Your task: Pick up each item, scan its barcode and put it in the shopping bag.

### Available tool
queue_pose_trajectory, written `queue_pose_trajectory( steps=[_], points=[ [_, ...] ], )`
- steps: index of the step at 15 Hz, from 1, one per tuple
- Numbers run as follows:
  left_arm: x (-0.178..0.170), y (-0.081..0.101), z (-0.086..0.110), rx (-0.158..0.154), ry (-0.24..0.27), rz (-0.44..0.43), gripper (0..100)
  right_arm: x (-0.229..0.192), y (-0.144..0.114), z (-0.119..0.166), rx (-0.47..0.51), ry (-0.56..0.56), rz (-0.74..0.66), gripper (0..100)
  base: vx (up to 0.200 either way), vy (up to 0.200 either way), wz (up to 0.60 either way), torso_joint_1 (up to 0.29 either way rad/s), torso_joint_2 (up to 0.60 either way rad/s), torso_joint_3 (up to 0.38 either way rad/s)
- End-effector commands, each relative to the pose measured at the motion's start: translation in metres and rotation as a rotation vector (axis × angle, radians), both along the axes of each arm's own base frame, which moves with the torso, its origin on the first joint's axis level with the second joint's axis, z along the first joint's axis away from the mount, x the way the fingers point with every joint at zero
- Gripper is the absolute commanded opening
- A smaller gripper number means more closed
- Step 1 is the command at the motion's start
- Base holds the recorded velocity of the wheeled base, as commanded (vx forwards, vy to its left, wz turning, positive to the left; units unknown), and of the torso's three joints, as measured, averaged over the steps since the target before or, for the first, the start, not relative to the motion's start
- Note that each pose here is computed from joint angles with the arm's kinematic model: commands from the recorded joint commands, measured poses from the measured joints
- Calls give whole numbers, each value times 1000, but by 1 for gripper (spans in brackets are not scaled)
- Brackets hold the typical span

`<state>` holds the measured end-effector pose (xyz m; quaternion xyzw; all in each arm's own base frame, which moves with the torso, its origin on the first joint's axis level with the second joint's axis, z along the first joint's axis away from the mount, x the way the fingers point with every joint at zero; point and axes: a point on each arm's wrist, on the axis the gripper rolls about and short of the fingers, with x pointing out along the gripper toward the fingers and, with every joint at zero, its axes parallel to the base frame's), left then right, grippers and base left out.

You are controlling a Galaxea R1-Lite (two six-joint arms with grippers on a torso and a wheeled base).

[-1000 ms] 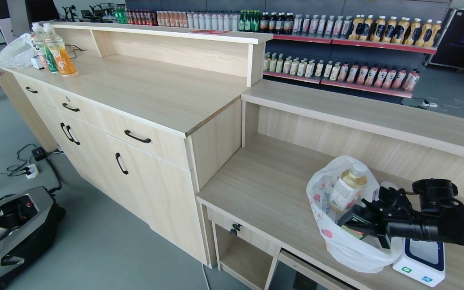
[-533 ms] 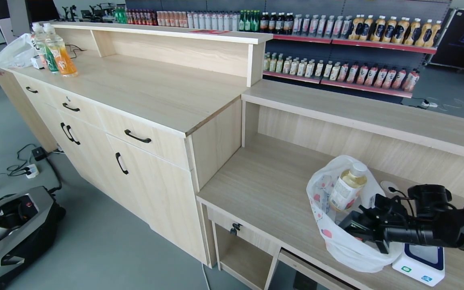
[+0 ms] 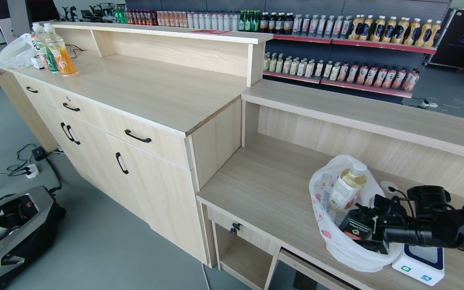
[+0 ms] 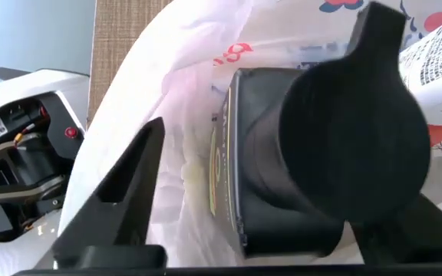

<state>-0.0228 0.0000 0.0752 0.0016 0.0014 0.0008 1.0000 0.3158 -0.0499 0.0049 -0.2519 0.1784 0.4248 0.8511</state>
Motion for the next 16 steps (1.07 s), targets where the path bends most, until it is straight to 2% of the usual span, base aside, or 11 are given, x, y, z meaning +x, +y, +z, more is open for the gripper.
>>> queue_pose_trajectory(
  steps=[1,5,6,8,12,16],
  points=[
    [0,0,0,0,2,0,100,-2,1,14,16,-19,-12,100,0,0,0,0,0,0],
    [0,0,0,0,2,0,100,-9,2,62,66,-103,-49,100,0,0,0,0,0,0],
    [0,0,0,0,2,0,100,-17,-2,83,82,-136,-86,100,0,0,0,0,0,0],
    [0,0,0,0,0,0,100,-32,-6,106,89,-185,-123,100,0,0,0,0,0,0],
    [0,0,0,0,2,0,100,-51,-20,134,64,-285,-184,100,0,0,0,0,0,0],
    [0,0,0,0,2,0,100,-64,-27,169,30,-412,-264,100,0,0,-600,0,6,2]
  ],
)
